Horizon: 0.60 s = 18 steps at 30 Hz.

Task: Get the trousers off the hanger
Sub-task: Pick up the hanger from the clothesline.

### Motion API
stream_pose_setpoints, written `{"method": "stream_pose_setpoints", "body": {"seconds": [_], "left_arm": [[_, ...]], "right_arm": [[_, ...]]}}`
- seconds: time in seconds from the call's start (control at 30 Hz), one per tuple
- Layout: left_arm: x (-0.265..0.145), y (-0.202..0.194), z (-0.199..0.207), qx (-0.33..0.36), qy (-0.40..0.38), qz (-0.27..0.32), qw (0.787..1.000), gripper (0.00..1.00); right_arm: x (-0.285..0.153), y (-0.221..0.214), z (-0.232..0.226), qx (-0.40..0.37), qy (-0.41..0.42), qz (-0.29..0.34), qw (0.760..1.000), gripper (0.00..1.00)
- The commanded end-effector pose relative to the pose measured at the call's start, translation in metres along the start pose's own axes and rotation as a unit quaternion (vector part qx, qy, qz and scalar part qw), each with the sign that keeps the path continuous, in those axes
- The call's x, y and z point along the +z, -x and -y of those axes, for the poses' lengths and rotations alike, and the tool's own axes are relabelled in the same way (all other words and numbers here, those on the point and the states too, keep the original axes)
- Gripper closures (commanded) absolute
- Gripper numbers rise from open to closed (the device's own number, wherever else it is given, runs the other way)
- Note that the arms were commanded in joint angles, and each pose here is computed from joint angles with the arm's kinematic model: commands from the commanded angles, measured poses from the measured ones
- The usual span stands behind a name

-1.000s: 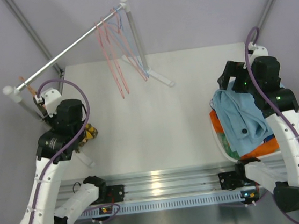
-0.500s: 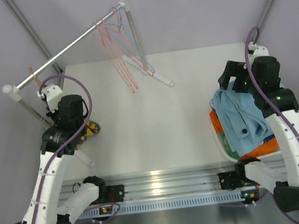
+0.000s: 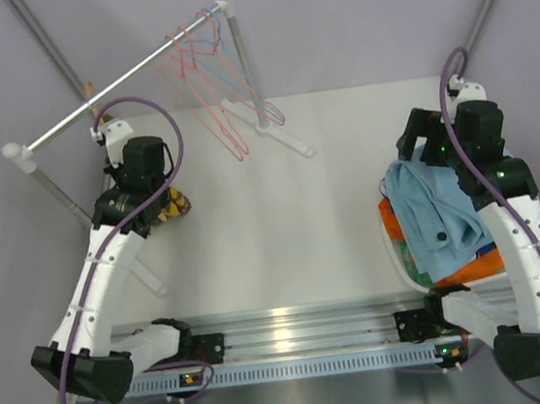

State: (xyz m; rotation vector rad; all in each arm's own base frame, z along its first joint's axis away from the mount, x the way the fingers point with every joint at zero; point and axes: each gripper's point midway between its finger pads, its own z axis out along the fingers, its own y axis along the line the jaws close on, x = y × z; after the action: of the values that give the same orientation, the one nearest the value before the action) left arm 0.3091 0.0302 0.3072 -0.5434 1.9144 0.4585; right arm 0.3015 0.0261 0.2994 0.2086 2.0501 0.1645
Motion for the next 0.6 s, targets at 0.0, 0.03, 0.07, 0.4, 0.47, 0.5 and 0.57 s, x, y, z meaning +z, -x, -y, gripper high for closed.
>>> {"method": "stream_pose_setpoints", "body": {"seconds": [0.0, 0.03, 0.07, 0.4, 0.47, 0.5, 0.57], "left_arm": [[0.004, 0.030, 0.030, -0.050, -0.046, 0.031, 0.997, 0.93], [0.004, 0.035, 0.032, -0.055, -0.048, 0.034, 0.997, 0.94], [0.009, 0.032, 0.037, -0.052, -0.047, 0.029, 0.997, 0.94], [0.024, 0.040, 0.048, -0.071, -0.030, 0.054, 0.996, 0.83], [0.024, 0.049, 0.055, -0.068, -0.054, 0.075, 0.993, 0.72], [0.025, 0.048, 0.057, -0.062, -0.061, 0.081, 0.993, 0.68], [0.022, 0.057, 0.059, -0.061, -0.074, 0.102, 0.990, 0.65]], "right_arm": [[0.001, 0.013, 0.009, -0.003, -0.020, 0.025, 0.999, 0.00], [0.000, 0.013, 0.009, -0.003, -0.022, 0.026, 0.999, 0.00], [-0.001, 0.014, 0.011, -0.003, -0.026, 0.028, 0.999, 0.00], [-0.008, 0.028, 0.016, -0.002, -0.040, 0.063, 0.997, 0.00], [-0.008, 0.027, 0.013, -0.002, -0.029, 0.065, 0.997, 0.00], [-0.008, 0.029, 0.011, -0.004, -0.023, 0.071, 0.997, 0.00], [-0.005, 0.025, 0.008, -0.005, -0.014, 0.065, 0.998, 0.00]]}}
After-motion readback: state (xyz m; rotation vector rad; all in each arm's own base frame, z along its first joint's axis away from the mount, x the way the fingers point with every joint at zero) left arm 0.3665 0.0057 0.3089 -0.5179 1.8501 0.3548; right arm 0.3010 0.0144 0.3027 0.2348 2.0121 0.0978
